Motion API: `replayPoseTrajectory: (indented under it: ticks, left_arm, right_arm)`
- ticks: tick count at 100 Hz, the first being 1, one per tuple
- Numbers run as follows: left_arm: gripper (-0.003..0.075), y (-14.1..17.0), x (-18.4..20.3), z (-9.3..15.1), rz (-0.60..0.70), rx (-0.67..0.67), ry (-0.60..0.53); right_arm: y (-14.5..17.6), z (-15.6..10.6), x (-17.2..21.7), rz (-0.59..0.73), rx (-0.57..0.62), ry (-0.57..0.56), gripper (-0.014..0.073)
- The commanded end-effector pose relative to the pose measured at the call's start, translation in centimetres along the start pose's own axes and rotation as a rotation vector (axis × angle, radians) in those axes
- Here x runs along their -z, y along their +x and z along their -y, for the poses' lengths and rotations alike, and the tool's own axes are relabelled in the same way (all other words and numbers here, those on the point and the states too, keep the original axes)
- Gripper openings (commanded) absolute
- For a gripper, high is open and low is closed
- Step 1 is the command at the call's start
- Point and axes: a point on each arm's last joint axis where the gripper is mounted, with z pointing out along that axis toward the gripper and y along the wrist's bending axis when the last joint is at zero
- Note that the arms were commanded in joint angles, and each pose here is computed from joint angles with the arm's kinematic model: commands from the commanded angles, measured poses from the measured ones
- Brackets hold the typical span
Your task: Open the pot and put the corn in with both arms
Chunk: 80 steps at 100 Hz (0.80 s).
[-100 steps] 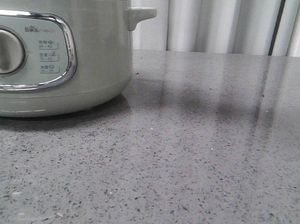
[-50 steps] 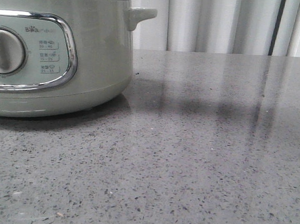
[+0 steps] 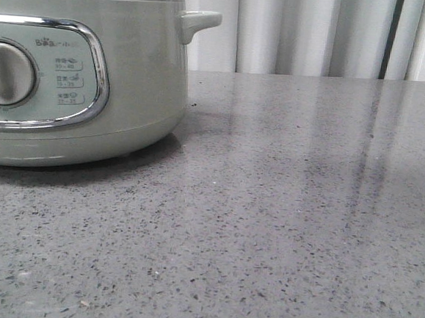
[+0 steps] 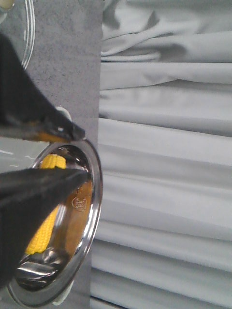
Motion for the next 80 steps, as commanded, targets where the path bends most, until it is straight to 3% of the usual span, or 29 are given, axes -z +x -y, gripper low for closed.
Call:
replayPoseTrajectory:
  ticks: [1,16,35,50,62,80]
  left_arm:
    - [-0.002,-1.3,0.1,0.3,0.053,0.021,0.016]
    - [-0.002,-0.5,0.0,0.2,-0.007,0.014,0.017]
    - [-0.002,1.3,-0.6,0.1,-0.068,0.081,0.03]
    - [-0.002,2.1,-0.8,0.4,-0.094,0.204,0.07]
    - [-0.002,2.1,-0.8,0.6,-0.096,0.25,0.087]
    - [-0.002,2.1,-0.8,0.6,-0.096,0.249,0.086]
  right_arm:
    - [1.1,-0.1,4.6,0.093,0.067,0.053,-0.0042]
    - [7.0,-0.4,9.2,0.107,0.122,0.101,-0.0043]
    - [13.8,-0.7,14.3,0.392,0.21,0.18,-0.0042]
    - [18.7,-0.9,16.3,0.504,0.251,0.215,-0.0043]
    - [20.7,-1.0,16.5,0.52,0.252,0.217,-0.0043]
    - [20.7,-0.9,16.1,0.505,0.249,0.214,-0.0043]
